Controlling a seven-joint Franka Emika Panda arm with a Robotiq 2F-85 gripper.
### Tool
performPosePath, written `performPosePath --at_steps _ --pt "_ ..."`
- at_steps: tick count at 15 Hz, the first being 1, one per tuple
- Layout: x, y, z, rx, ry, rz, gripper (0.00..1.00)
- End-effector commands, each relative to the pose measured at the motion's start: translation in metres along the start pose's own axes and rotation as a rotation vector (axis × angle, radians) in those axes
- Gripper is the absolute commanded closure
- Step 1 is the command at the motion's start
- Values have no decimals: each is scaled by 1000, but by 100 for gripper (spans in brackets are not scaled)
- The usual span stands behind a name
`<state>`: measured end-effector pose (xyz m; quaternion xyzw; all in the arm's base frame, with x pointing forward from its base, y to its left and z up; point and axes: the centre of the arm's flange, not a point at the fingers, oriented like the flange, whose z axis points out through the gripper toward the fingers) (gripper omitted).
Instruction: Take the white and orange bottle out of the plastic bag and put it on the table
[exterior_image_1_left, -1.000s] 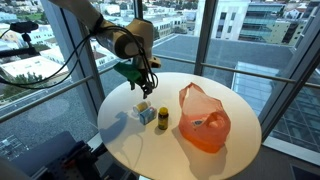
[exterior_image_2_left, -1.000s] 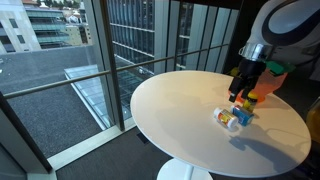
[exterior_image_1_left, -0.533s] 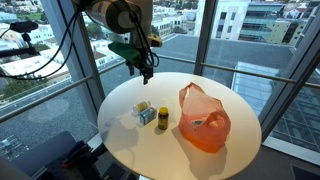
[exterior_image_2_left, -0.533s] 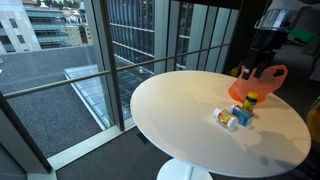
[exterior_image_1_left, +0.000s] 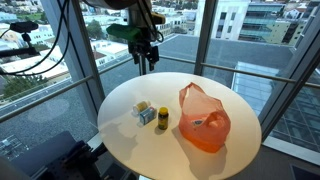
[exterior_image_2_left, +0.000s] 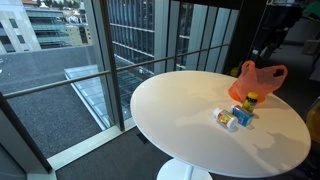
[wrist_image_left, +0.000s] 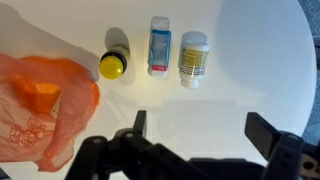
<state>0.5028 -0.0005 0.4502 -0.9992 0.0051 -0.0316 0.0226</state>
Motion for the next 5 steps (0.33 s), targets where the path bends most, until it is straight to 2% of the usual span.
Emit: performPosePath --at_steps 1,5 --pt "0 0 1 0 -3 0 0" --pt "-1 -1 5 0 -9 -2 0"
